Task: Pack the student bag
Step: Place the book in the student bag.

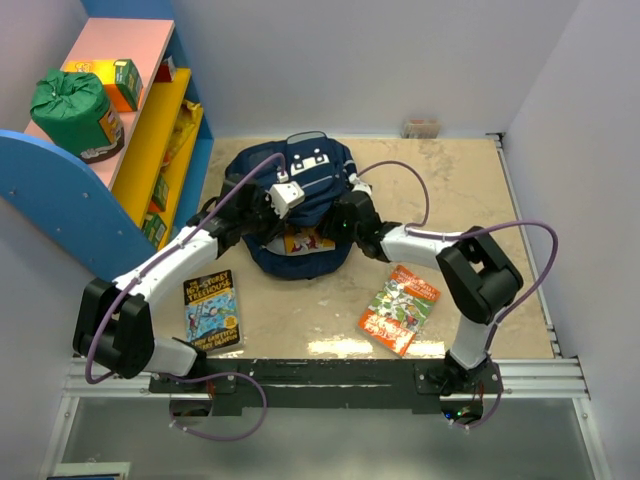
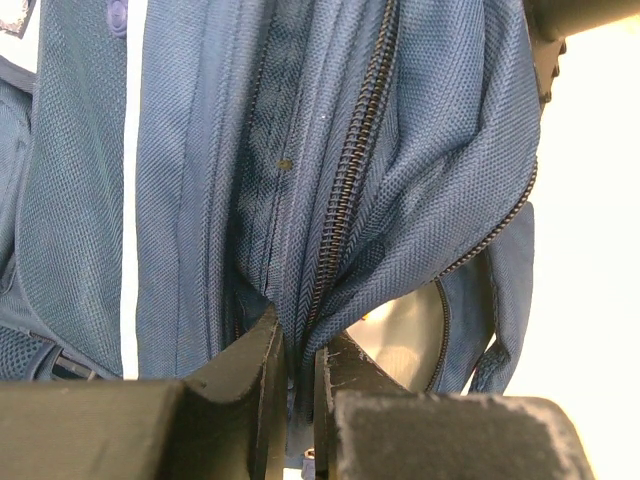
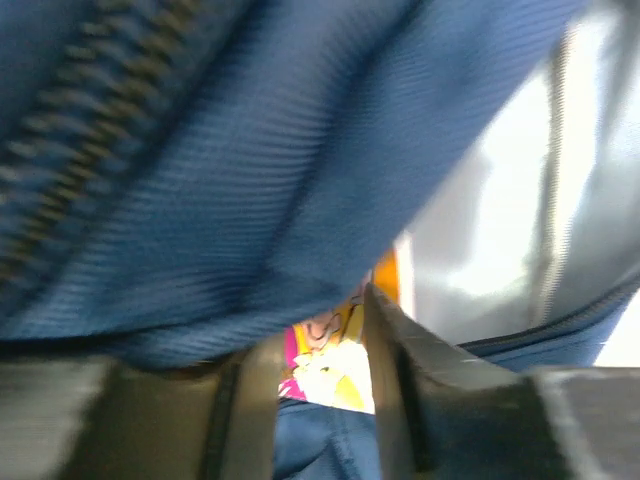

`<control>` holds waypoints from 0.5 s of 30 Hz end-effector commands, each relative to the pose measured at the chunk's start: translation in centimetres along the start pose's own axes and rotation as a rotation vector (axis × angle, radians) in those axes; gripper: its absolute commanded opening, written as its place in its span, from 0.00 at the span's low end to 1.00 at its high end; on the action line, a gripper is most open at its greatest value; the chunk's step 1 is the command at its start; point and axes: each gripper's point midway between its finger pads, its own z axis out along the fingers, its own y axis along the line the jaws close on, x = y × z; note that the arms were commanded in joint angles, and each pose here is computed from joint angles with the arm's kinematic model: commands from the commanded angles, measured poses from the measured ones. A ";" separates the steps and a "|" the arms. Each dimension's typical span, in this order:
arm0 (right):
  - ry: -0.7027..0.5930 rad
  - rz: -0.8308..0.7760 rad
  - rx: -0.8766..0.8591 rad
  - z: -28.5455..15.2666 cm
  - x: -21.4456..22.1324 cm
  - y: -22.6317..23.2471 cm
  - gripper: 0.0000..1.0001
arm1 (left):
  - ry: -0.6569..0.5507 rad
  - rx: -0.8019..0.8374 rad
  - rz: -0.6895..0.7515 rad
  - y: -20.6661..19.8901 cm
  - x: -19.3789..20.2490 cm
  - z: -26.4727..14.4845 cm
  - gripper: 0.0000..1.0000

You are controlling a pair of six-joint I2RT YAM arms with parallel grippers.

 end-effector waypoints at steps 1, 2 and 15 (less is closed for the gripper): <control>-0.107 -0.076 0.074 -1.2 -3.5 -0.3 0.46 | -0.201 0.045 0.074 -0.9 -5.9 -1.5 0.00; -0.117 -0.085 0.086 -1.7 -3.8 -0.5 0.51 | -0.200 0.044 0.073 -0.9 -5.9 -1.5 0.00; -0.046 -0.093 0.030 -1.4 -0.2 -1.1 0.40 | -0.209 0.054 0.059 -0.8 -6.5 -1.3 0.00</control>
